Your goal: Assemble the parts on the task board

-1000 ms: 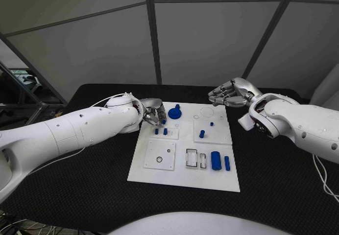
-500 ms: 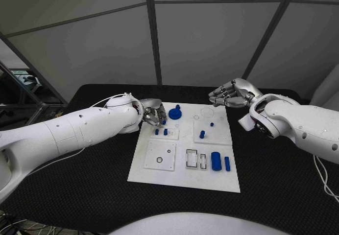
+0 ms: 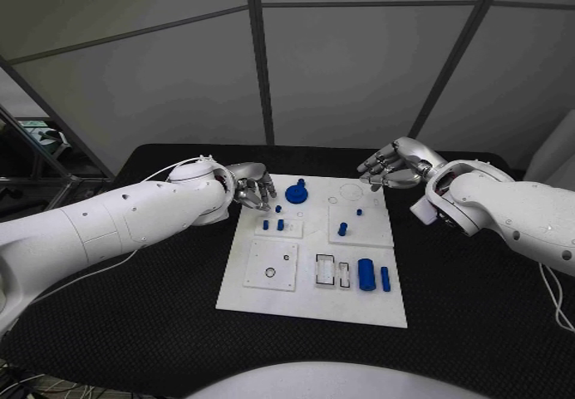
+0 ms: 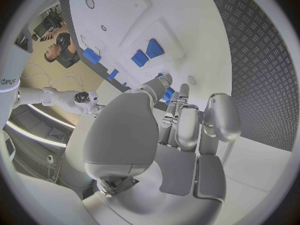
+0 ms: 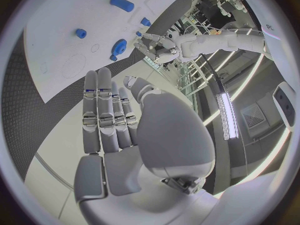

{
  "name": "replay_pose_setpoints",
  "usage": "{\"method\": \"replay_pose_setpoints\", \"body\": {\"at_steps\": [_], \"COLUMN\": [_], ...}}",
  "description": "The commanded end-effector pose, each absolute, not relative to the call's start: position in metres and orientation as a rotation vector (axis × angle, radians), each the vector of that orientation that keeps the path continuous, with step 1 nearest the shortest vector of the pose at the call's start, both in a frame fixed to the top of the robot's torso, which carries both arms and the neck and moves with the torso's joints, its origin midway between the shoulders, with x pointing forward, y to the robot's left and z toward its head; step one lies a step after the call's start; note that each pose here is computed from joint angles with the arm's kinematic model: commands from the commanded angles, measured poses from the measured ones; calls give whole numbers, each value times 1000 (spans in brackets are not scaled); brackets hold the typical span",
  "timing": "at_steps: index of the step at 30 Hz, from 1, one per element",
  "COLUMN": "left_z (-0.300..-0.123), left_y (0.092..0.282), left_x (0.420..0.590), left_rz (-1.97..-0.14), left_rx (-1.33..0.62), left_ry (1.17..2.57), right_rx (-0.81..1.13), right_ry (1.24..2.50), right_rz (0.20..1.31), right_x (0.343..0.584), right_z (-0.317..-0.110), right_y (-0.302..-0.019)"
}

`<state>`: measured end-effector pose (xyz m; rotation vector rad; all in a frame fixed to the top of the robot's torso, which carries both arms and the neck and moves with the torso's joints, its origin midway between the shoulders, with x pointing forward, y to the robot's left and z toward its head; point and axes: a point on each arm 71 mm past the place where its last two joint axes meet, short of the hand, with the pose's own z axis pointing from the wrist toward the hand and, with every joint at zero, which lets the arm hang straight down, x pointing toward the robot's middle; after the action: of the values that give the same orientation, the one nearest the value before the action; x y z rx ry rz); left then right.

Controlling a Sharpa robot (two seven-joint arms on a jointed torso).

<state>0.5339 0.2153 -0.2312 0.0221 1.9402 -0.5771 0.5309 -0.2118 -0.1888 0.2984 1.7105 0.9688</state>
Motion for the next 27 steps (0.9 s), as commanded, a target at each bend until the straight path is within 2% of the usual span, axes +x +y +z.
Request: {"method": "replay_pose_setpoints", "body": {"at_steps": [1, 4, 10, 18, 20, 27], "left_z": [-222, -217, -205, -191, -189, -186], "left_y": [217, 222, 239, 267, 269, 261], "left_x": [535, 535, 533, 524, 519, 504], "left_rz": [-634, -673, -819, -1096, -1165, -1305], "left_rx": [-6, -44, -240, -697, -791, -911], "left_ry": [1861, 1826, 1729, 1533, 1488, 1416], "right_rx": [147, 65, -97, -228, -249, -279], "right_ry": [1741, 1744, 1729, 1695, 1696, 1717], "right_rz": [864, 811, 699, 587, 563, 515], "right_x": [530, 529, 524, 515, 513, 511], "right_z": [-190, -190, -194, -198, -200, -207], "right_y": [-212, -211, -207, -199, -198, -194]}}
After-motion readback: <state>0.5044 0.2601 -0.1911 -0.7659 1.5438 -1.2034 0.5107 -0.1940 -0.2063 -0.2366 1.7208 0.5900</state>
